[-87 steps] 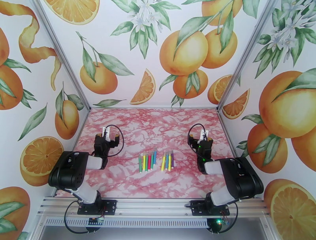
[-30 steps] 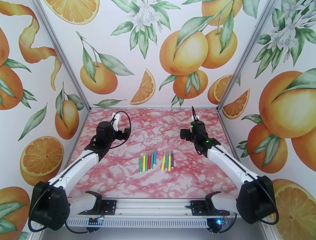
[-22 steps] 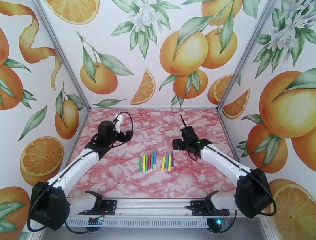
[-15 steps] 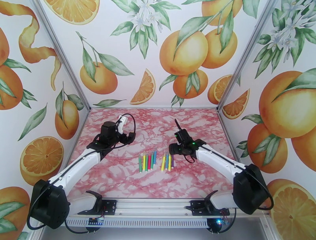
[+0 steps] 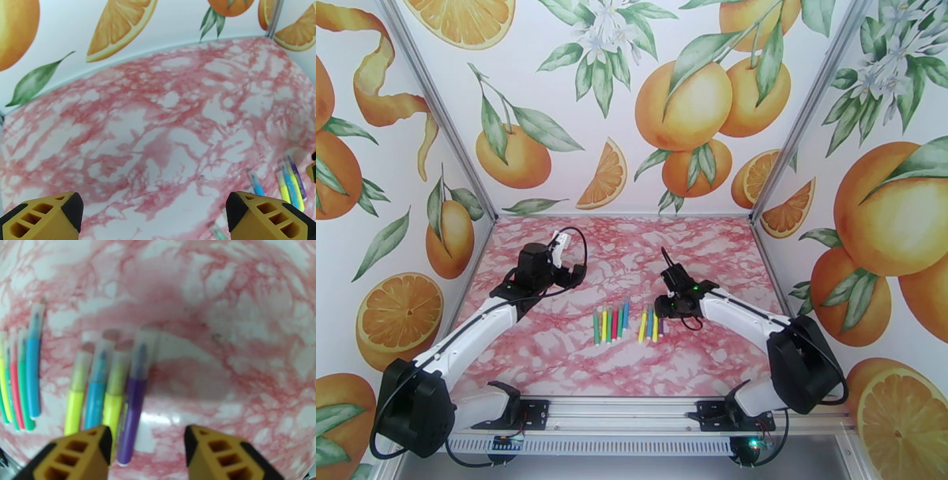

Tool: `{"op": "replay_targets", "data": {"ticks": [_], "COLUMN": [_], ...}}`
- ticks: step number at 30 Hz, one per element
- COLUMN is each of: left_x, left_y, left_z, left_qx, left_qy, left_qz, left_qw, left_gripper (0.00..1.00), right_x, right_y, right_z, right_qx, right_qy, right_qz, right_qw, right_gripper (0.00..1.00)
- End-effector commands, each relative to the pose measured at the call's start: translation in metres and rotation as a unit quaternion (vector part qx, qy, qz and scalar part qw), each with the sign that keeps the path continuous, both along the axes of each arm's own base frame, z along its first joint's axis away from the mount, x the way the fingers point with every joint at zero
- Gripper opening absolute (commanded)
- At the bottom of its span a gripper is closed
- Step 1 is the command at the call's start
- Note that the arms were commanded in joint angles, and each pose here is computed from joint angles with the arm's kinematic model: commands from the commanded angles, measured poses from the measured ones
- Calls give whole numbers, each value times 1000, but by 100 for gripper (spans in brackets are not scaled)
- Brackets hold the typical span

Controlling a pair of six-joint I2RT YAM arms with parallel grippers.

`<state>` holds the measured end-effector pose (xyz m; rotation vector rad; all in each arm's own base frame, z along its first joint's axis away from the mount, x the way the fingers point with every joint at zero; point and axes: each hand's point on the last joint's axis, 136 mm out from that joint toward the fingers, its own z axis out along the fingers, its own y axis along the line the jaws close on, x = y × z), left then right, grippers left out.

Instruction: Open the pen caps

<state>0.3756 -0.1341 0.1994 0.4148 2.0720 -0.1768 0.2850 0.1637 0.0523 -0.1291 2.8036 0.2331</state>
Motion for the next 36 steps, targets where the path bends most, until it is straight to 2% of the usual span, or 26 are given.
{"op": "replay_targets", "data": {"ticks": [1, 22, 36], "left_x": [0, -3, 0], "left_y": [2, 8, 7], "left_z": [15, 15, 14], "left_qx": [-5, 1, -5], "left_qy": [-22, -27, -25], "left_qz": [8, 19, 23], "left_qw": [1000, 999, 999], "left_gripper": [100, 100, 100], "right_x": [-5, -16, -16], "right_y": [7, 10, -4], "right_z": [-9, -34, -46], "right_qx": [10, -5, -59], "right_qy": [17, 49, 57], "right_qz": [3, 2, -6], "right_qw": [1000, 999, 997], "right_gripper": [51, 44, 36]}}
